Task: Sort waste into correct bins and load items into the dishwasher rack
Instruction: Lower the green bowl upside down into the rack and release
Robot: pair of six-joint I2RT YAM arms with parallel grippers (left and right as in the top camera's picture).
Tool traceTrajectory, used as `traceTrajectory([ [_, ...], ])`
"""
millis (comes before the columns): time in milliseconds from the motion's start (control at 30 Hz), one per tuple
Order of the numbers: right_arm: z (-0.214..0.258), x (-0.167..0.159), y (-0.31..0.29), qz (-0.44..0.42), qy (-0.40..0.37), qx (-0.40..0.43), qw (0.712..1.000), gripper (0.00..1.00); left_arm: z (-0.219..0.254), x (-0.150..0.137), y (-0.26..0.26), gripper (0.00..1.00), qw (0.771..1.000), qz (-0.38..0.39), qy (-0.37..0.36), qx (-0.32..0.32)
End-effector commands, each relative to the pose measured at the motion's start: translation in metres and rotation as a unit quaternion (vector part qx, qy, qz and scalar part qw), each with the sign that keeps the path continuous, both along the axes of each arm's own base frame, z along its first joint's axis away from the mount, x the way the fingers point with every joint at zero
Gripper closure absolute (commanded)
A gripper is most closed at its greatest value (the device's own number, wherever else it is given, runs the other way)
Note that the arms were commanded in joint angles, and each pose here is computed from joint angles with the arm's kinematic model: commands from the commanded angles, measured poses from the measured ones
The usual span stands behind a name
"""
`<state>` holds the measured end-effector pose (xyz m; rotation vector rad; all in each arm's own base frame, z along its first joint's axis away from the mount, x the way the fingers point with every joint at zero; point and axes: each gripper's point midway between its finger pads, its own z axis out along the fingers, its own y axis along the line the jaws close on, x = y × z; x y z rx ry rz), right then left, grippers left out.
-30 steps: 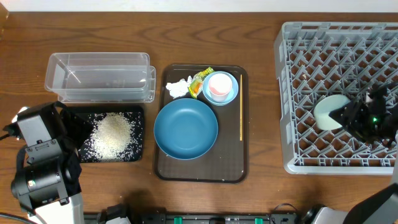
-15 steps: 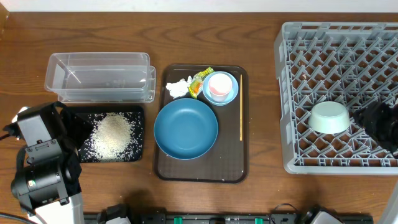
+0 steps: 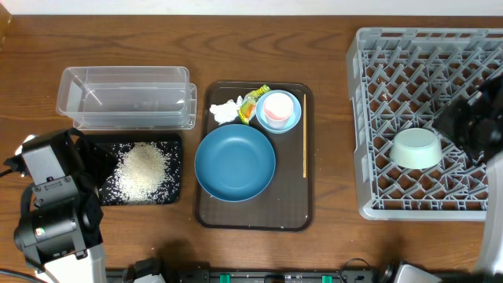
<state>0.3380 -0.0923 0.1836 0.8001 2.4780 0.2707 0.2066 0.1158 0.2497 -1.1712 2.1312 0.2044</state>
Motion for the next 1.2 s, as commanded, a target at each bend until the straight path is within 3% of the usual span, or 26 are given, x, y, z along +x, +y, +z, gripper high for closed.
traceTrajectory([
  [0,-0.028,0.004,0.001,-0.009,0.039,0.010,0.999,0.99,0.003,-0.001,0.003,0.08,1.000,0.006,-0.002,0.004],
  [167,-0.050,0.004,0.002,0.001,0.071,0.022,0.997,0.99,0.003,-0.001,0.003,0.08,1.000,0.006,-0.002,0.004],
  [467,-0.059,-0.027,-0.001,-0.013,0.138,0.010,0.990,0.99,0.003,-0.001,0.003,0.07,1.000,0.006,-0.002,0.004],
  [700,-0.060,-0.032,0.000,-0.003,0.148,0.005,0.989,0.99,0.003,-0.001,0.003,0.08,1.000,0.006,-0.002,0.004],
  [933,-0.065,-0.056,-0.017,-0.055,0.204,-0.034,0.977,0.99,0.003,-0.001,0.003,0.07,1.000,0.006,-0.002,0.004],
  [1167,-0.051,-0.054,-0.009,-0.065,0.173,-0.014,0.983,0.99,0.003,-0.001,0.003,0.07,1.000,0.006,-0.002,0.004],
])
